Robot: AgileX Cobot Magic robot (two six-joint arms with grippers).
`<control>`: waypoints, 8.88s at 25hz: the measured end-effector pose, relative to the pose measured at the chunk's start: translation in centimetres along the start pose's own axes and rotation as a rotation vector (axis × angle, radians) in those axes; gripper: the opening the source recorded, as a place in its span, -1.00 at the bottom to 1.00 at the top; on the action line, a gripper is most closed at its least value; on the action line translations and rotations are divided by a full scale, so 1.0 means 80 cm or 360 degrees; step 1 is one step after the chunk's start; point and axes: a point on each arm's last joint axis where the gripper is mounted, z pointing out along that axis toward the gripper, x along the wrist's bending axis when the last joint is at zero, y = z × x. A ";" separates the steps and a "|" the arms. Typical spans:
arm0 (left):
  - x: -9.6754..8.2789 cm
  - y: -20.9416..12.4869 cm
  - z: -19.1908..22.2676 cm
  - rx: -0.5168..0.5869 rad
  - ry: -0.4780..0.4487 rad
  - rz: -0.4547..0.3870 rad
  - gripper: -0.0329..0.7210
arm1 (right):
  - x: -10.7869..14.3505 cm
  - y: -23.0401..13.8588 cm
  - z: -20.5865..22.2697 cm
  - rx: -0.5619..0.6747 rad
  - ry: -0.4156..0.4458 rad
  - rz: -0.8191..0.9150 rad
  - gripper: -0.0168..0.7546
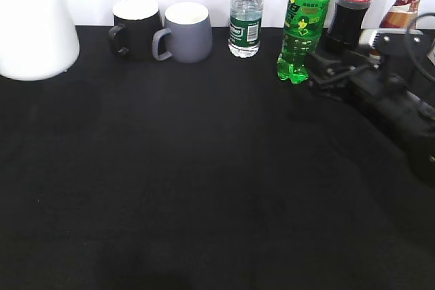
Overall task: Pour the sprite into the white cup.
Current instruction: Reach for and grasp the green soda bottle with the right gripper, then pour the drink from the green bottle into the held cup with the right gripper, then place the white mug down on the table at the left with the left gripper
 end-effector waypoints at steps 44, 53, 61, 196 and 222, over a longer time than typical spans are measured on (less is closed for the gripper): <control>-0.004 -0.002 0.000 0.0033 -0.0057 0.0045 -0.82 | -0.003 -0.023 0.148 -0.0065 0.0179 -0.0061 0.09; -0.010 -0.003 0.000 0.0047 -0.0133 -0.0011 -0.82 | 0.015 0.033 0.088 0.0026 0.0224 -0.0179 0.07; -0.033 -0.005 -0.004 0.0120 -0.0455 -0.0247 -0.82 | 0.060 0.152 -0.013 0.0223 0.0457 -0.0399 0.07; -0.120 0.008 0.141 0.0036 -0.1463 -0.0200 -0.82 | 0.105 0.250 -0.068 0.0097 0.0233 -0.0344 0.02; 0.054 -0.127 0.054 0.0244 0.0372 -0.0298 -0.82 | 0.094 0.167 -0.077 0.0021 0.0298 -0.0271 0.02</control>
